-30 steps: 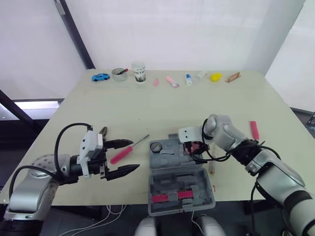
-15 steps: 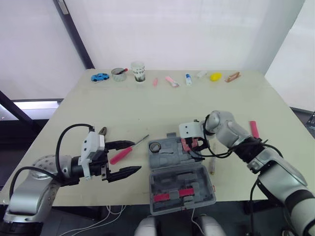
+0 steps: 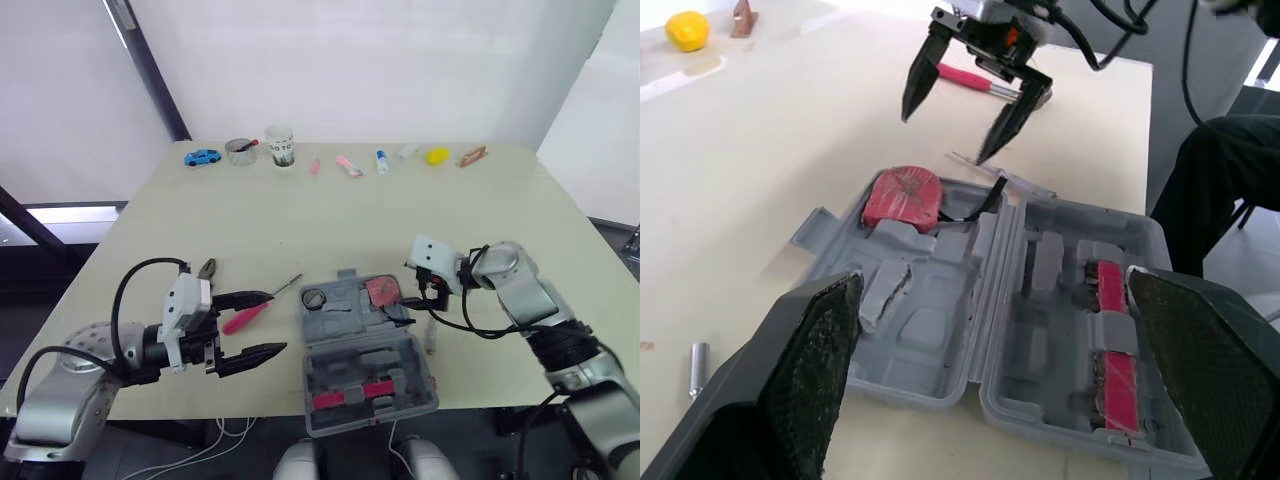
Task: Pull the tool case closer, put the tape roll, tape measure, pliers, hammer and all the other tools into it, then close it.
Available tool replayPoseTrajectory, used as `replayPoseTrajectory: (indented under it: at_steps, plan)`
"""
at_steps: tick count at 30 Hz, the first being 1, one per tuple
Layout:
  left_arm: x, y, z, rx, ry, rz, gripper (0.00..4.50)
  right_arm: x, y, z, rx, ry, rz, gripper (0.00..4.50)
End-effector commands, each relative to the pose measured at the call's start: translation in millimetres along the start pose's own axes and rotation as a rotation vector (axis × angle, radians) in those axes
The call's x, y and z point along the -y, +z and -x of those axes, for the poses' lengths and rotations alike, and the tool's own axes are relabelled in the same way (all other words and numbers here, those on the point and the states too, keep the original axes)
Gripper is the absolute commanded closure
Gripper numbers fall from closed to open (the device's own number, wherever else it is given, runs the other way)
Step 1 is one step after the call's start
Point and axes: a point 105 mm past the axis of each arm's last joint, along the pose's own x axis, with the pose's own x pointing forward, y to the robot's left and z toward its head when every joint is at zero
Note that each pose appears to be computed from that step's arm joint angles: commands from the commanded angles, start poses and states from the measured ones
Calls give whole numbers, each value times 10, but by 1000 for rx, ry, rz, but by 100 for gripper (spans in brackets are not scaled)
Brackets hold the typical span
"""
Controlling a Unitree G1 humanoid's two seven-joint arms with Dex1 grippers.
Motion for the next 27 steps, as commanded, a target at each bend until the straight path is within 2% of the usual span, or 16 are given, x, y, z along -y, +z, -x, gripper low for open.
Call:
replayPoseTrajectory:
  at_steps: [1, 5, 17, 21, 27]
  plan:
    - [1, 96, 32, 18, 2, -37, 0, 56, 284, 48, 230, -106, -9, 82]
    - [-11, 100, 44, 19, 7, -35, 0, -8, 225, -64, 332, -170, -88, 262]
    - [-90, 143, 92, 53, 48, -26, 0, -95, -116, -382, 376, -172, -215, 262]
    - [-109, 144, 104, 53, 60, -27, 0, -204, -444, -538, 282, -167, -288, 262]
    - [-116, 141, 121, 52, 70, -24, 0, -427, -1021, -658, -1, -106, -451, 262]
